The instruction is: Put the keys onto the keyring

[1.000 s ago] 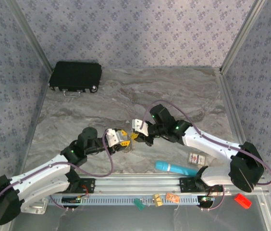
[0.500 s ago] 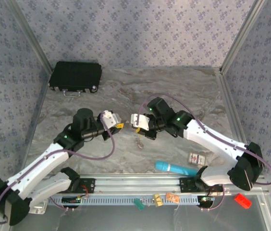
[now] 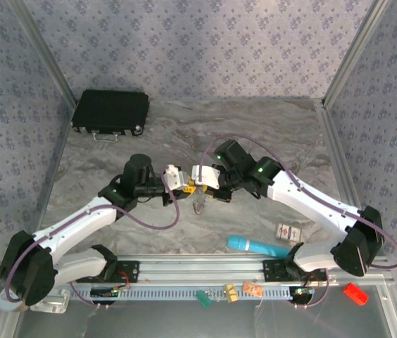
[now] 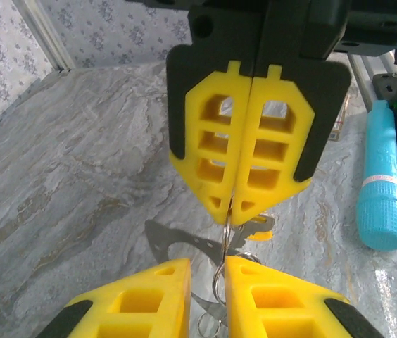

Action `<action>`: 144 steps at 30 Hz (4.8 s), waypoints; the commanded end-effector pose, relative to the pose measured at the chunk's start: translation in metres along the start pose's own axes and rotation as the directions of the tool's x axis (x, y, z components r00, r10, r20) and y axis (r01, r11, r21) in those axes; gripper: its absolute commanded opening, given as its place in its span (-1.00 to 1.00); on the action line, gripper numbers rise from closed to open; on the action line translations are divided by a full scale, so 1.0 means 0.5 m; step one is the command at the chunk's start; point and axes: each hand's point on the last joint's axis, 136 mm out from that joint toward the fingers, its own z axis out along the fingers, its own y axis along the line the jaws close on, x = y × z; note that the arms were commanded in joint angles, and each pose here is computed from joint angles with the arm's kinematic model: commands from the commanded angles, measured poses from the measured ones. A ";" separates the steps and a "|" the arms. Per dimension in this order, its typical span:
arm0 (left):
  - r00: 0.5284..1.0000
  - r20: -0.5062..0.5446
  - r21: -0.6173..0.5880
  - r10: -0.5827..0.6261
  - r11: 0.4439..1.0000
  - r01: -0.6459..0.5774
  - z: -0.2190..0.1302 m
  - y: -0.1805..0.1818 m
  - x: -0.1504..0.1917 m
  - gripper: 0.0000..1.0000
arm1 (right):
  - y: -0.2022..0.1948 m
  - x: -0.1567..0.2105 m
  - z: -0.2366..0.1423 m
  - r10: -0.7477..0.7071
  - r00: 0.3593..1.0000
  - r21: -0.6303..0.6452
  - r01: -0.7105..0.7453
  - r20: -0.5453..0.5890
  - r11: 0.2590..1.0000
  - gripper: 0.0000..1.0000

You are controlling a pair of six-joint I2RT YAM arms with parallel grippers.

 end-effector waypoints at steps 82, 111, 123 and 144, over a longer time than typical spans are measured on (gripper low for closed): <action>0.988 0.095 -0.076 -0.124 0.988 0.131 0.044 -0.006 -0.017 -0.60 | 0.005 -0.030 -0.006 0.009 0.995 -0.030 -0.006 0.099 1.000 -1.00; 0.983 0.179 -0.038 -0.052 0.997 0.060 0.026 -0.027 -0.038 -1.00 | -0.006 0.011 -0.022 0.164 0.958 -0.006 -0.168 0.234 0.986 -0.41; 0.982 0.180 -0.051 -0.058 0.996 0.068 0.023 -0.022 -0.037 -1.00 | 0.011 0.023 -0.015 0.157 0.965 -0.042 -0.152 0.210 0.988 -0.50; 0.980 0.191 -0.004 -0.062 0.998 0.064 0.019 -0.040 -0.044 -1.00 | 0.012 0.016 -0.006 0.031 0.975 0.035 -0.039 0.219 0.999 -0.53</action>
